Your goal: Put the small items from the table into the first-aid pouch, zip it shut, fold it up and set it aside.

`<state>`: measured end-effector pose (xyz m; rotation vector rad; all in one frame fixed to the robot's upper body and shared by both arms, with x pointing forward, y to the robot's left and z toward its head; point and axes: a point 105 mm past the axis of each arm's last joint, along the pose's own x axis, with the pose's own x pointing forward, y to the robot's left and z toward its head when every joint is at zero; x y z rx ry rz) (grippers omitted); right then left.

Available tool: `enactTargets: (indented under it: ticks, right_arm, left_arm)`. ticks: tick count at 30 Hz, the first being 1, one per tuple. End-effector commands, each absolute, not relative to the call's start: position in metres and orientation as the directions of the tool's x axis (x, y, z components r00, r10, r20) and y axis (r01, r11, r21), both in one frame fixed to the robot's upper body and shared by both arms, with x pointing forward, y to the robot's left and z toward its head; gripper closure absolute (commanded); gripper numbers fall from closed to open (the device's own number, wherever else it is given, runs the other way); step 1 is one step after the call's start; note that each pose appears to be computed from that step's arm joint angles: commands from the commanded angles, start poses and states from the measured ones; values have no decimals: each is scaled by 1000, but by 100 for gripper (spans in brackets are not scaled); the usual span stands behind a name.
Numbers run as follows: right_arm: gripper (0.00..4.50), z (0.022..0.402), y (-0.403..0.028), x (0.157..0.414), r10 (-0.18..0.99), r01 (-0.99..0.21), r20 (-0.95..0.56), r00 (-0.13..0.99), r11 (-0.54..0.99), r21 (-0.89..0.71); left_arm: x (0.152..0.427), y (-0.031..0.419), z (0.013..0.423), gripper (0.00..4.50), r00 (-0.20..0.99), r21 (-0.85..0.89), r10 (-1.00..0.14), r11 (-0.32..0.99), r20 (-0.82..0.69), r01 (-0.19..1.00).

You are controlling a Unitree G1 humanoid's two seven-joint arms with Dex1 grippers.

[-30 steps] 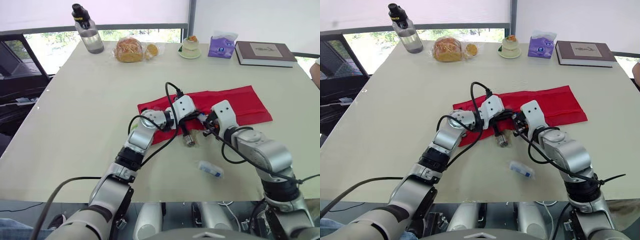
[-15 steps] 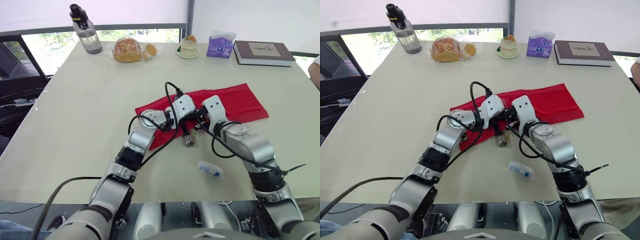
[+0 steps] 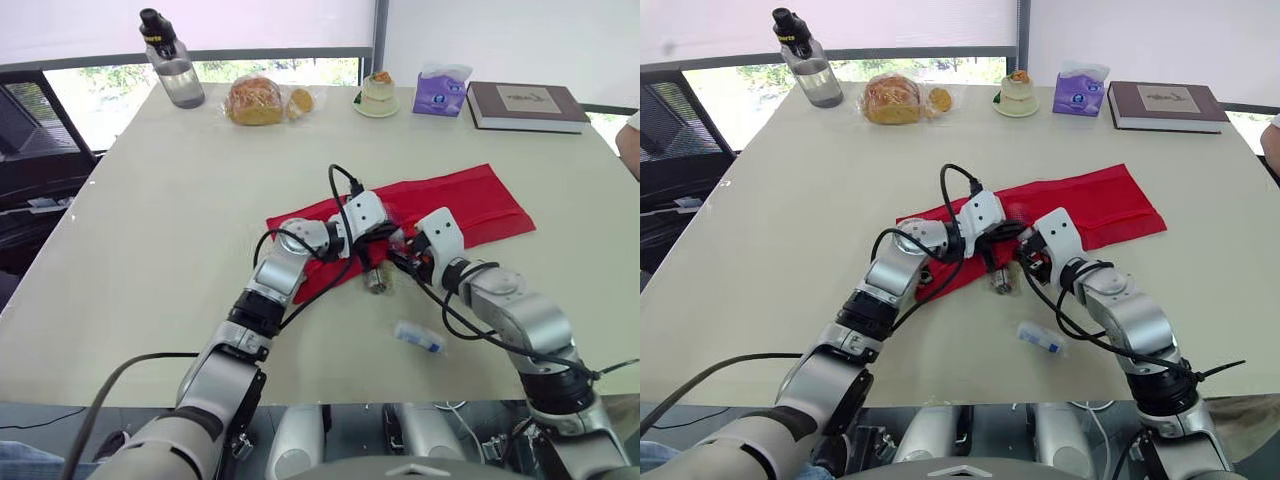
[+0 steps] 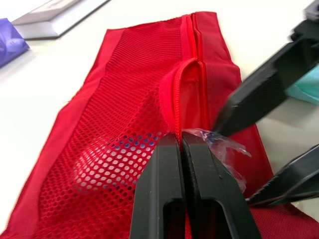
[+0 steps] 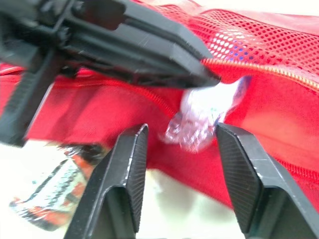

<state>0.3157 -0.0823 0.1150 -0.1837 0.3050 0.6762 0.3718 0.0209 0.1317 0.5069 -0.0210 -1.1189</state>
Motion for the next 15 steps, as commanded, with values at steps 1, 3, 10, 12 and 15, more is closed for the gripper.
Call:
enactTargets:
  ticks: [1, 3, 10, 12, 15]
  right_arm:
    - [215, 136, -98, 309, 622, -663, -291, 727, 746, -64]
    - [215, 136, -104, 307, 626, -669, -300, 720, 740, -61]
    - [354, 134, -111, 318, 605, -654, -295, 739, 749, -102]
    - [445, 132, -108, 320, 607, -657, -296, 737, 746, -107]
    - [445, 131, -107, 322, 603, -654, -295, 741, 747, -116]
  left_arm:
    - [379, 25, 152, 450, 453, 408, -876, 358, -165, 840]
    - [379, 25, 153, 450, 446, 392, -881, 359, -158, 847]
    - [370, 20, 152, 450, 358, 290, -924, 308, -137, 906]
    - [368, 20, 151, 450, 345, 282, -928, 297, -139, 912]
    - [368, 22, 151, 450, 343, 276, -929, 297, -138, 914]
